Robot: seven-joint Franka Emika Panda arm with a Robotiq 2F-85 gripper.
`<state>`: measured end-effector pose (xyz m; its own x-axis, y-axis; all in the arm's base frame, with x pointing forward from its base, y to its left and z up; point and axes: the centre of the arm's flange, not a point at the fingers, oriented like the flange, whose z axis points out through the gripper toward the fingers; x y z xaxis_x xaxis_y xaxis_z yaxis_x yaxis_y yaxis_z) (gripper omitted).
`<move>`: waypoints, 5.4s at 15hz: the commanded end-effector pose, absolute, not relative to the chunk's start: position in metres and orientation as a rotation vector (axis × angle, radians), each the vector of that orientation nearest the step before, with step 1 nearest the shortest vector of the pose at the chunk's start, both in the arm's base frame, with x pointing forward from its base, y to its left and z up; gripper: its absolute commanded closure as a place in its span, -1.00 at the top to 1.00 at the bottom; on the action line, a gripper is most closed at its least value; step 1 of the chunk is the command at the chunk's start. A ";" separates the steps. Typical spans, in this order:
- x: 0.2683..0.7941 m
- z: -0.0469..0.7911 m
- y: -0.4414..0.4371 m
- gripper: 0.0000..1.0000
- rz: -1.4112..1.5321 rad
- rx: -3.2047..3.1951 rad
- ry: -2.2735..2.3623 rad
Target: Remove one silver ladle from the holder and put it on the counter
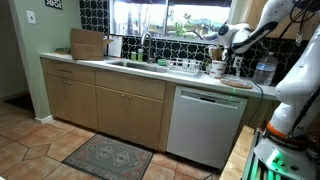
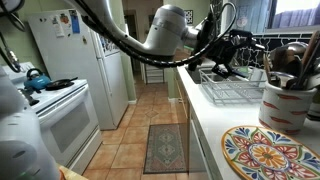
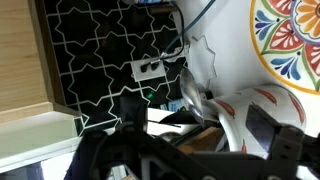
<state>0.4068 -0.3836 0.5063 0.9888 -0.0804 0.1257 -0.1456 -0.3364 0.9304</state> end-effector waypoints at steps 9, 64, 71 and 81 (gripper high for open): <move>0.420 0.462 -0.435 0.88 -0.023 1.869 -0.107; 0.364 0.732 -0.369 -0.98 -0.182 1.856 0.041; 0.353 0.729 -0.404 -0.98 -0.336 2.034 0.207; 0.365 0.608 -0.495 -0.98 -0.432 2.515 0.333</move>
